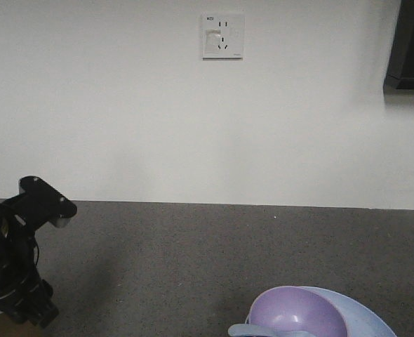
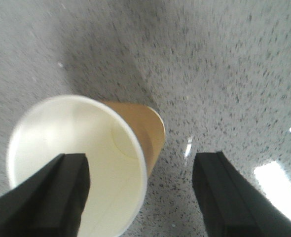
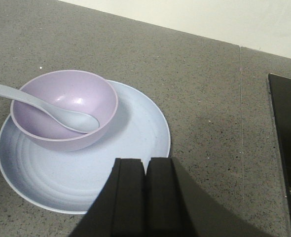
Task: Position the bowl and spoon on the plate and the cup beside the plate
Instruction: 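Grasp the brown paper cup with the left gripper and lift it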
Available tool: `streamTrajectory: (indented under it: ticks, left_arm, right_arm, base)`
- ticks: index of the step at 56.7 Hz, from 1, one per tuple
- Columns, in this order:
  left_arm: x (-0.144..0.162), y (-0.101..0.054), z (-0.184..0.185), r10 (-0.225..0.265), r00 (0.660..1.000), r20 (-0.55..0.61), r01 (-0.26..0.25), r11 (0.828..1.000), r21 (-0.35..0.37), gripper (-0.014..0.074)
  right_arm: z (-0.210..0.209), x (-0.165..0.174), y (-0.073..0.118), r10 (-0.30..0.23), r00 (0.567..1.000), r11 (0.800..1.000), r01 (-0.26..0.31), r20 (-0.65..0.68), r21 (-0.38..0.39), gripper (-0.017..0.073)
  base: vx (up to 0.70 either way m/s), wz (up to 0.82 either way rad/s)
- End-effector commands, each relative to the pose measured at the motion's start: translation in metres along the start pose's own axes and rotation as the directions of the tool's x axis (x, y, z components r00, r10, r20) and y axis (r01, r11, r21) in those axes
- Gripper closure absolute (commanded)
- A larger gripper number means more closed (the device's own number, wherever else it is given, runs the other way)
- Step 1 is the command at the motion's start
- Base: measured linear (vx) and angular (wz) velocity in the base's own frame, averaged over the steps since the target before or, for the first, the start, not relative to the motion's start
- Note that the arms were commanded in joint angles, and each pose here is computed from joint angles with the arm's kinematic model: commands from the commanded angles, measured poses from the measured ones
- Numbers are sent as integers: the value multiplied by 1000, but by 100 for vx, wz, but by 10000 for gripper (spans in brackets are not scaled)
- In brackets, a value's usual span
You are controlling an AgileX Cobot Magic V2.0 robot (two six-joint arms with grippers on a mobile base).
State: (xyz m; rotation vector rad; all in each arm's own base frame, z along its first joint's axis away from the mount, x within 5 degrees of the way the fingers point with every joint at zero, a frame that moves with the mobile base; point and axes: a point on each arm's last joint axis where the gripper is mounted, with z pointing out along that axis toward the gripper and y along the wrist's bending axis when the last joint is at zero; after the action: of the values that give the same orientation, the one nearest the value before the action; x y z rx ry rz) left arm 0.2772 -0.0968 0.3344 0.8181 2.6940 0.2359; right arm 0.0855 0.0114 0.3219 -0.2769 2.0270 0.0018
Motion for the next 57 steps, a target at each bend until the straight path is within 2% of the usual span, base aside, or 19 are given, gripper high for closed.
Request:
streamTrajectory:
  ticks: [1, 7, 11, 15, 18, 23, 24, 32, 42, 48, 57]
  left_arm:
    - [3, 7, -4, -27, 999, 46, 28, 999, -22, 27]
    - [6, 7, 13, -36, 999, -2, 36, 999, -8, 44]
    - [6, 5, 20, -43, 999, -11, 43, 999, 11, 102]
    - [7, 3, 23, -41, 999, -15, 41, 999, 27, 206]
    - [6, 3, 23, -30, 1000, -7, 31, 999, 31, 323]
    - [4, 3, 22, 2, 1000, 15, -2, 1000, 27, 593]
    - [4, 3, 21, 12, 1000, 19, -13, 1000, 26, 605]
    - [-2, 1, 6, 22, 997, 75, -24, 999, 28, 601]
    - [-24, -13, -40, 99, 967, 235, -114, 992, 51, 600]
    - [-42, -27, -68, 132, 933, 335, -165, 984, 72, 600]
    - [-69, -49, -83, 185, 902, 389, -236, 968, 86, 600]
  right_arm:
    - [-5, -14, -3, -11, 995, 1000, 9, 95, 26, 568]
    - [-5, -14, -3, -11, 996, 1000, 9, 94, 26, 568]
    - [-5, -14, -3, -11, 996, 1000, 9, 94, 26, 568]
    - [-5, -14, -3, -11, 996, 1000, 9, 94, 26, 568]
    - [-5, -14, -3, -8, 996, 1000, 6, 94, 26, 568]
    - [-5, -14, -3, 4, 995, 1000, -7, 95, 25, 568]
    - [-5, -14, -3, 6, 995, 1000, -8, 95, 25, 568]
    - [-5, -14, -3, 6, 995, 1000, -8, 96, 25, 568]
    - [-5, -14, -3, 6, 995, 1000, -8, 96, 25, 568]
    - [-5, -14, -3, 6, 995, 1000, -8, 96, 25, 568]
    - [-5, -14, -3, 6, 995, 1000, -8, 96, 25, 568]
  base:
    - [0, 0]
    - [0, 0]
    - [0, 0]
    - [0, 0]
    - [0, 0]
    - [0, 0]
    - [0, 0]
    - [0, 0]
    - [0, 0]
    - [0, 0]
    - [0, 0]
